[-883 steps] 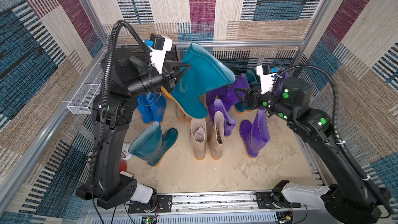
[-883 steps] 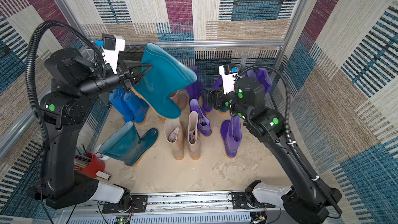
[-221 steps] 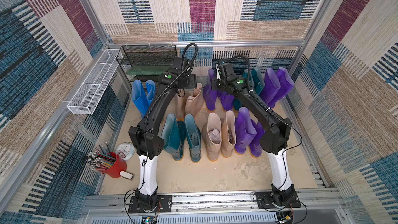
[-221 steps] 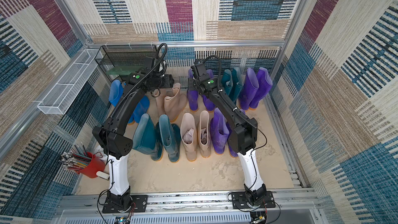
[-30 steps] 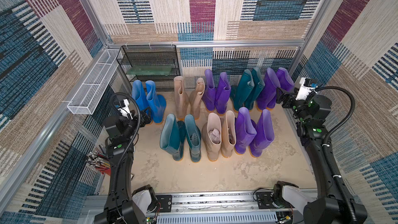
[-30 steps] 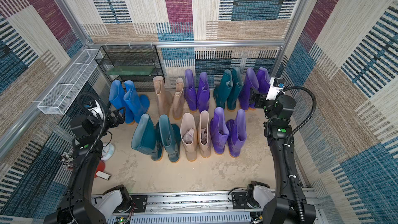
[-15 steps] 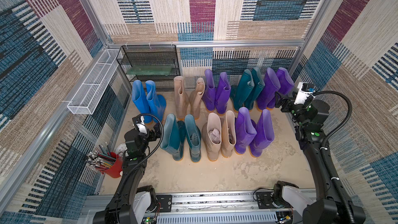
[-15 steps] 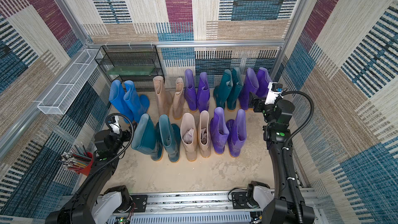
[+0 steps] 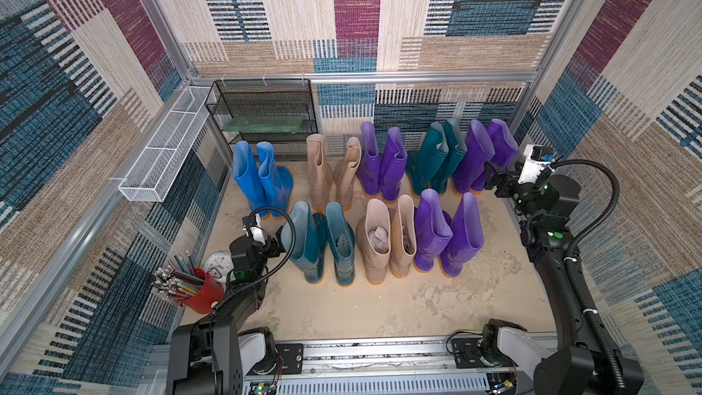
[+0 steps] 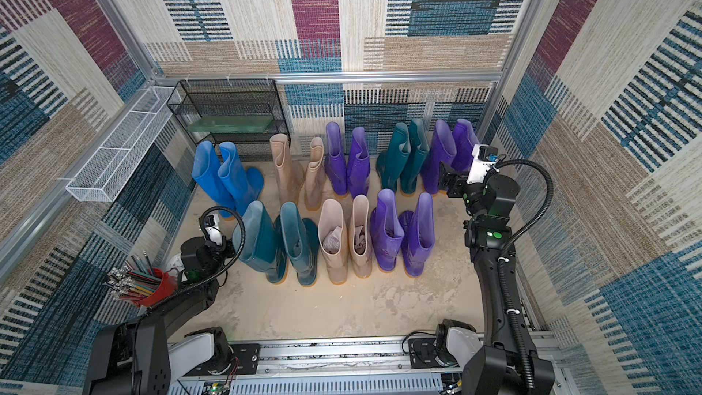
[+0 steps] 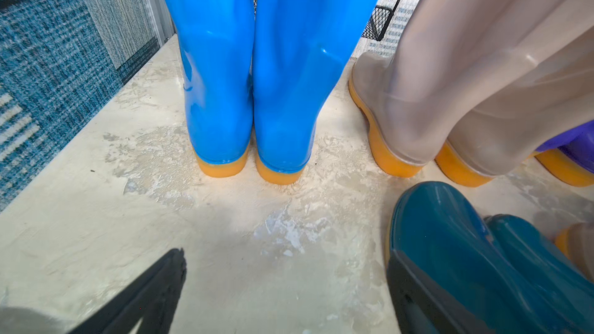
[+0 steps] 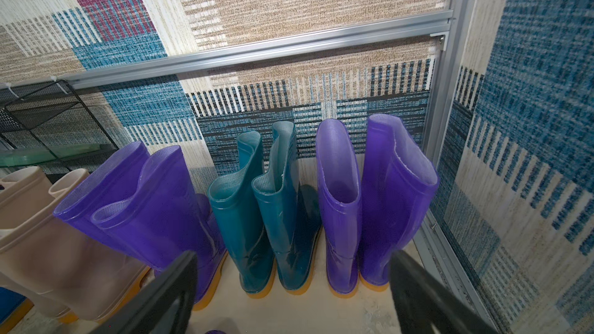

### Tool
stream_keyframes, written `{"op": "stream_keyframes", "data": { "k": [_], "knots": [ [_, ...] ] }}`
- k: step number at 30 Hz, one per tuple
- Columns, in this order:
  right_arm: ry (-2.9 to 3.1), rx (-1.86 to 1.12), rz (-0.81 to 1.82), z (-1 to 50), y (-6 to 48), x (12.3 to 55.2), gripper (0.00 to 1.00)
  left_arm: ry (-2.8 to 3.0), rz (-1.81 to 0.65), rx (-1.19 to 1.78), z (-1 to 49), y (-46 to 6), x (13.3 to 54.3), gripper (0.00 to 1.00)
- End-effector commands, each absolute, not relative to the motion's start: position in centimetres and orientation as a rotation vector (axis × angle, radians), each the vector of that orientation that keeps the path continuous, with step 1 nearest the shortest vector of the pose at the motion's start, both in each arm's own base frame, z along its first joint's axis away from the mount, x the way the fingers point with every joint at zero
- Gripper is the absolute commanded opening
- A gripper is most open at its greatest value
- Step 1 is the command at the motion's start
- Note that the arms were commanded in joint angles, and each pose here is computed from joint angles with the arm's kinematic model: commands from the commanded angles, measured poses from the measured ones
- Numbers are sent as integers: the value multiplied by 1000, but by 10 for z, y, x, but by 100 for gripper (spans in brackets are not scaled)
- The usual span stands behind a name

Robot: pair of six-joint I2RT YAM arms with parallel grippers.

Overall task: Match and arrange rain boots in pairs
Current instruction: Reset both arms

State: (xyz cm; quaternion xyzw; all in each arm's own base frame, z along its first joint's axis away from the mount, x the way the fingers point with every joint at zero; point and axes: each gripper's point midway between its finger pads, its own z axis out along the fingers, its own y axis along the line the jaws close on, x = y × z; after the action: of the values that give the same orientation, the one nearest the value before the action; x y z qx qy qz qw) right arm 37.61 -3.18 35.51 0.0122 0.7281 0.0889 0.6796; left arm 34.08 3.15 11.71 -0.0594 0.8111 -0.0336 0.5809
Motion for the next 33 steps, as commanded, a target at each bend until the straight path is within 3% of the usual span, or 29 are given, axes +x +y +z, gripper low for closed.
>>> {"op": "stream_keyframes", "data": {
  "k": [1, 33],
  "knots": [
    [1611, 19, 211, 362, -29, 377, 95, 1829, -57, -99, 131, 32, 347, 99],
    [1714, 73, 205, 304, -36, 384, 95, 1866, -118, -110, 99, 30, 382, 100]
  ]
}}
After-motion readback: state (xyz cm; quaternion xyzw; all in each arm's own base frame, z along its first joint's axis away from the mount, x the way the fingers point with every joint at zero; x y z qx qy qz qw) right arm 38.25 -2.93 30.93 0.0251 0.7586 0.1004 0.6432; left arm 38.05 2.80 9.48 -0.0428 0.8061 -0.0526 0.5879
